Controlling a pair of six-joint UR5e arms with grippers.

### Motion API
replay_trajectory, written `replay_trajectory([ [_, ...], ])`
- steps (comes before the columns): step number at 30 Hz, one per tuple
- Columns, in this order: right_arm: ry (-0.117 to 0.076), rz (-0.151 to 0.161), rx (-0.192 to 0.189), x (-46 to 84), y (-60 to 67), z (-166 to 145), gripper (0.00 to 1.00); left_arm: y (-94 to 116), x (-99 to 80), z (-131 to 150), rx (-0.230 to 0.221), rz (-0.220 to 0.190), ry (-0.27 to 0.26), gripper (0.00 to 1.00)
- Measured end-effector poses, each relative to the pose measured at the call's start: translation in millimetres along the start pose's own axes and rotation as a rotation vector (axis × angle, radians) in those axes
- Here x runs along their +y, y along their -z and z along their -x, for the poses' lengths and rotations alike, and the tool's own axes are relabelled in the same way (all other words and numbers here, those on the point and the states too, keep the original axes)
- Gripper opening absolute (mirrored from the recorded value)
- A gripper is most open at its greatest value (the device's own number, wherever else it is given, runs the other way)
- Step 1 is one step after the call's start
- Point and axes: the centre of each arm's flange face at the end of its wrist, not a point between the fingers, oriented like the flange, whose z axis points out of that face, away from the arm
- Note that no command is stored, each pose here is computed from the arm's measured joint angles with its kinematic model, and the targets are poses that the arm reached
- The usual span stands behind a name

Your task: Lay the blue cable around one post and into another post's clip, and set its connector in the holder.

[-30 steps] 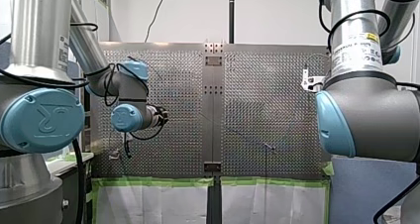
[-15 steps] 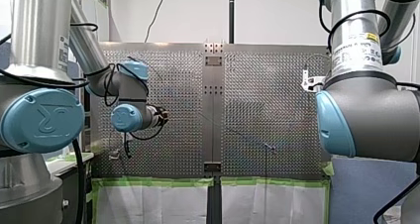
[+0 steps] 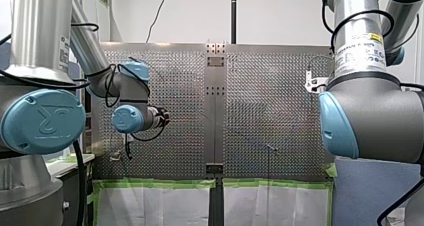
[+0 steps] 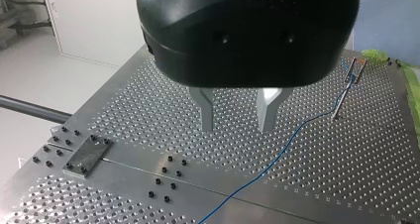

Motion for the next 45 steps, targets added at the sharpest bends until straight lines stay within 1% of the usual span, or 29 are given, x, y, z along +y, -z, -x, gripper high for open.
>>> replay_trajectory([
  [10,0.003,-0.005,0.007,-4.5,-1.5,-1.3,0.94,-1.1,0.8,0.4,-0.003,0.002,0.001,1.0],
  [11,0.004,-0.006,0.007,-4.8,-1.6,-1.4,0.96,-1.2,1.0,0.4,-0.003,0.003,0.001,1.0],
  [15,0.005,-0.006,0.007,-5.2,-1.6,-1.2,0.96,-1.0,1.4,0.3,-0.001,0.005,0.0,1.0],
  [16,0.005,-0.005,0.006,-5.3,-1.6,-1.2,0.99,-1.0,1.5,0.2,-0.001,0.005,0.0,1.0],
  [24,0.005,0.004,0.001,-4.8,-1.1,-0.6,0.99,-0.7,1.9,0.0,0.001,0.006,-0.001,1.0],
  [45,0.004,0.008,0.0,-4.8,-1.1,-0.6,0.99,-0.4,2.0,-0.1,0.001,0.007,-0.001,1.0],
])
